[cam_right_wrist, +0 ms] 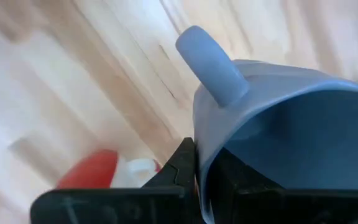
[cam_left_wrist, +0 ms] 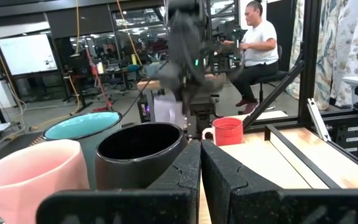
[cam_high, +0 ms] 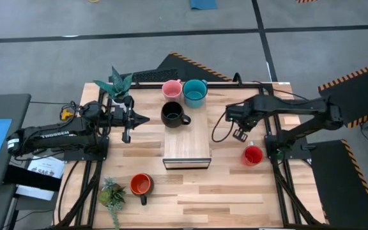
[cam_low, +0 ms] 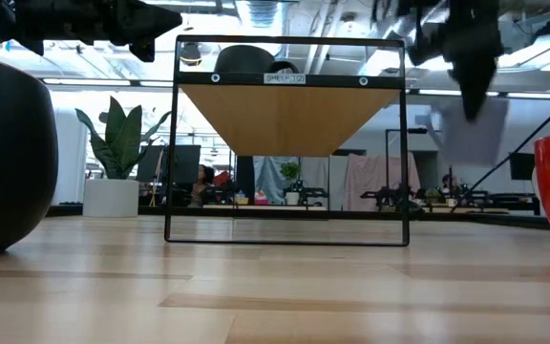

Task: Place coffee mugs
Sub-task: Put the purple mug on the shelf

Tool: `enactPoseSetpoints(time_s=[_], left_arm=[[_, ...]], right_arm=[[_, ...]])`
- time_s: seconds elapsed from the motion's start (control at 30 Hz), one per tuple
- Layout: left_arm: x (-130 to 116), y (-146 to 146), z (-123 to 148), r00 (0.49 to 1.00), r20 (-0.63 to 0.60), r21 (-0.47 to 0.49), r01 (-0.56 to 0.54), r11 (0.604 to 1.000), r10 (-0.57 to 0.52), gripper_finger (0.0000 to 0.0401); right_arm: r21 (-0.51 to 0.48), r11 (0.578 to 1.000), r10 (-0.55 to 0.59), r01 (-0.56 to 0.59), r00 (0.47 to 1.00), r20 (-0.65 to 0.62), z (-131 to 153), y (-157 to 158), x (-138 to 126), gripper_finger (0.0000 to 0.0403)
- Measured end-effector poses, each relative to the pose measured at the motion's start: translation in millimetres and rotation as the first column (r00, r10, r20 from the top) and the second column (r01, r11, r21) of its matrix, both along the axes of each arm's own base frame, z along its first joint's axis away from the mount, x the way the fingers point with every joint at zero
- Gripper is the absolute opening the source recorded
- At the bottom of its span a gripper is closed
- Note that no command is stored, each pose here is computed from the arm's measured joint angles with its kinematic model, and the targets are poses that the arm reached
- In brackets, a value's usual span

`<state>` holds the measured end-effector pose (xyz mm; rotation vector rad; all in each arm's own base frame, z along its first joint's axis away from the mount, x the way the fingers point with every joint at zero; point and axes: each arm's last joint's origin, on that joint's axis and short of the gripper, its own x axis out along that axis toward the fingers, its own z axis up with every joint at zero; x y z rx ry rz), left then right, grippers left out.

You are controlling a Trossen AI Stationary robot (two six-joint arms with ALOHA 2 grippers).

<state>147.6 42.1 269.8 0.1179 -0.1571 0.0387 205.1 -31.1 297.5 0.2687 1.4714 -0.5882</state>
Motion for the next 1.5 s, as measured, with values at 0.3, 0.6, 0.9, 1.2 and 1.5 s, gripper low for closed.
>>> enactPoseSetpoints(time_s=[0.3,0.6,0.9,1.2,1.5], left_arm=[[0,0,0,1.0,0.0,-0.001,0.0,1.0,0.0,0.0],[0,0,0,1.0,0.0,-0.008,0.001,1.0,-0.001,0.0],[0,0,0,1.0,-0.001,-0.008,0.001,1.0,-0.001,0.0],[0,0,0,1.0,0.0,-0.004,0.0,1.0,0.0,0.0],[0,0,0,1.0,0.0,-0.003,0.0,1.0,0.0,0.0]], right_arm=[[0.035,0.989,0.131,-0.143,0.965,0.228,74,42,27,0.0041],[0.023,0.949,0.301,-0.315,0.925,0.232,84,81,78,0.0041],[-0.025,0.94,0.337,-0.339,0.918,0.208,80,67,117,0.0041],[-0.045,0.937,0.347,-0.345,0.917,0.198,78,44,133,0.0041],[-0.076,0.939,0.343,-0.335,0.903,0.258,81,30,139,0.0041]])
